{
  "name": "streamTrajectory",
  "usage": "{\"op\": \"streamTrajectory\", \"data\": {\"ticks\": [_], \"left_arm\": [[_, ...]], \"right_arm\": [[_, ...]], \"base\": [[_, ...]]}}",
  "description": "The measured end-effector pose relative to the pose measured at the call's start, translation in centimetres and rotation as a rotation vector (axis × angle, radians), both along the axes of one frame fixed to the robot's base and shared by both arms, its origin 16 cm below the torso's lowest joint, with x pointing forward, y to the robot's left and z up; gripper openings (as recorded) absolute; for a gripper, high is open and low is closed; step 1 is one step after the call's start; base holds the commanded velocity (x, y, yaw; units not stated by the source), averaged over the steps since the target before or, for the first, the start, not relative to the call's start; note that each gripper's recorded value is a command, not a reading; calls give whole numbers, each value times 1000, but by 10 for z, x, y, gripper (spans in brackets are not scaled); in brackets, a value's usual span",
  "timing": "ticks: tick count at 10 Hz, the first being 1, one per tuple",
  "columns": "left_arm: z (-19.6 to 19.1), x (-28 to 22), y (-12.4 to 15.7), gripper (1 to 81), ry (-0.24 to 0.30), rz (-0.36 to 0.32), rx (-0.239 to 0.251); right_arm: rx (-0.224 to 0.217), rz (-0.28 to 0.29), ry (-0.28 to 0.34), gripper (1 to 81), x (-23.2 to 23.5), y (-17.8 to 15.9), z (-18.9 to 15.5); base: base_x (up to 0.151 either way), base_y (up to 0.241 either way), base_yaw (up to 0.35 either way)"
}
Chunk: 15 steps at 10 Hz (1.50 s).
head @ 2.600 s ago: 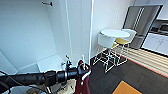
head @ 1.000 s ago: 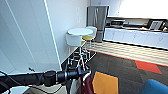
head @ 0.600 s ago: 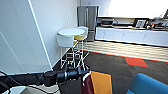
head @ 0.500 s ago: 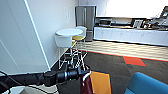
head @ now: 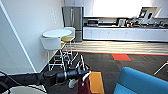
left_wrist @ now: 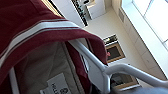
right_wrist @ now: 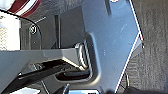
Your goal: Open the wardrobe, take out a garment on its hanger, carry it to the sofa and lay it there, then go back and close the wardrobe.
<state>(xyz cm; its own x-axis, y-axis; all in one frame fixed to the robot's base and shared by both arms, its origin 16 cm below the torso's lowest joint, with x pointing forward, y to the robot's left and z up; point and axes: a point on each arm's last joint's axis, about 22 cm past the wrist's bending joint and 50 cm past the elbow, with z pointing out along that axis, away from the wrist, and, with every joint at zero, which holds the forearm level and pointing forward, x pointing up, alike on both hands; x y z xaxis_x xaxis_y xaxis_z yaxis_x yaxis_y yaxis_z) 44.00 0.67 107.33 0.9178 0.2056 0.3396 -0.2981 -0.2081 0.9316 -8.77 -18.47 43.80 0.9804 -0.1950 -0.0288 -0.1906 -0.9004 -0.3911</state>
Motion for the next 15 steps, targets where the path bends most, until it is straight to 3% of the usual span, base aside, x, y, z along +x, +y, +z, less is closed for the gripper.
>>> {"op": "streamTrajectory", "data": {"ticks": [10,13,15], "left_arm": [[1,-5,-4,10,-1,-20,-7],[-11,-6,-3,10,20,-28,-8],[-33,5,-2,10,60,-20,-4]], "right_arm": [[3,2,-3,811,4,3,0],[16,3,6,811,-1,14,1],[13,4,53,811,-21,12,4]], "base": [[0,0,-310],[0,0,-313],[0,0,-314]]}}
